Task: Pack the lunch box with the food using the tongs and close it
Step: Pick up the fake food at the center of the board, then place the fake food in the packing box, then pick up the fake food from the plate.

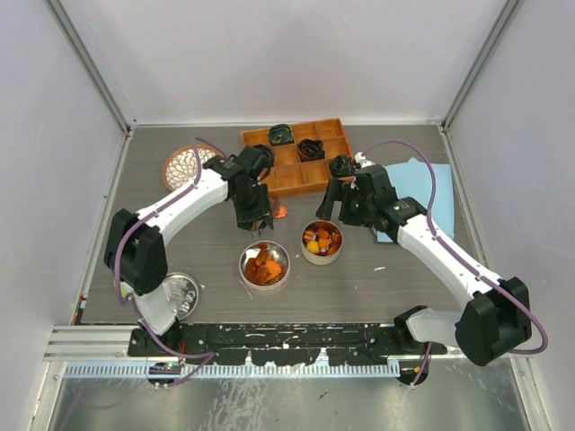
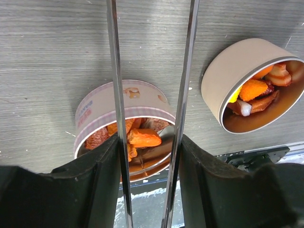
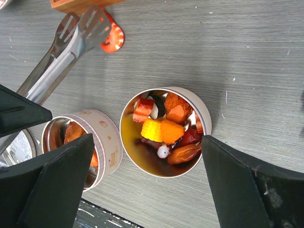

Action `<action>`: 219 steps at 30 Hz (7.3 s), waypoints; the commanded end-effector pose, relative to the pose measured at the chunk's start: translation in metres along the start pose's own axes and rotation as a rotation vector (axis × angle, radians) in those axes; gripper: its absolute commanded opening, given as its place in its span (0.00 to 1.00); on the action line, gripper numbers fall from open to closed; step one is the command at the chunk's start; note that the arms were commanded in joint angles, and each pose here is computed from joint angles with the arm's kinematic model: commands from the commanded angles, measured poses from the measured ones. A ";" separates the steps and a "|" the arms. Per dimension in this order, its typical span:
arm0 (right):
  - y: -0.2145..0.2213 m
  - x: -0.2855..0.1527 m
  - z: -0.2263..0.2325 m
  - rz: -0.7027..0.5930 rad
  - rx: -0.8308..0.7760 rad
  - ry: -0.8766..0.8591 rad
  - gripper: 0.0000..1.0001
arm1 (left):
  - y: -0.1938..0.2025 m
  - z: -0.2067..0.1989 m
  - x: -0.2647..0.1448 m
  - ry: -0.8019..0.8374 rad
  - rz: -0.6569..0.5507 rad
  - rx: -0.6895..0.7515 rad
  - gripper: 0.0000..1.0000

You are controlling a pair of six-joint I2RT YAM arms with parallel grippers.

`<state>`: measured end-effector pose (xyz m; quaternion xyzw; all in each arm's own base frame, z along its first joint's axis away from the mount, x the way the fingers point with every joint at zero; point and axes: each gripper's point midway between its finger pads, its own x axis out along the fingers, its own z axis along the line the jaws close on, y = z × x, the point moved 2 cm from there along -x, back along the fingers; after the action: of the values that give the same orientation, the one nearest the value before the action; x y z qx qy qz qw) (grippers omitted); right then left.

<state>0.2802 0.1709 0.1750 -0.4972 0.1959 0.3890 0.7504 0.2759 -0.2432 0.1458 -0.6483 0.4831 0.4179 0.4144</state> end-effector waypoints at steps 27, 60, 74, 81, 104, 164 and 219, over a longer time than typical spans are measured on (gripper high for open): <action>0.007 0.002 0.000 0.007 -0.004 -0.042 1.00 | 0.008 -0.029 0.006 -0.219 -0.037 0.208 0.43; 0.011 -0.004 0.000 0.003 0.025 -0.053 1.00 | 0.055 -0.020 -0.102 -0.001 -0.071 0.269 0.16; 0.025 -0.007 0.002 0.030 0.098 -0.087 1.00 | 0.141 0.013 -0.121 0.127 0.038 0.320 0.20; 0.031 -0.009 0.000 0.035 0.115 -0.087 1.00 | 0.153 0.015 -0.106 0.089 0.082 0.367 0.25; 0.041 -0.004 -0.007 0.056 0.114 -0.067 1.00 | 0.152 0.017 -0.095 0.004 0.130 0.415 0.33; 0.000 -0.025 0.010 -0.006 0.041 -0.061 1.00 | -0.167 0.166 -0.093 -0.112 -0.270 -0.098 0.44; 0.011 -0.017 0.007 0.026 0.048 -0.069 1.00 | -0.127 0.197 -0.060 -0.277 -0.043 -0.062 0.36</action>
<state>0.2539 0.1679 0.1724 -0.4641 0.2111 0.4155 0.7533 0.3646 -0.0205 0.1462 -0.6152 0.3991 0.5117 0.4476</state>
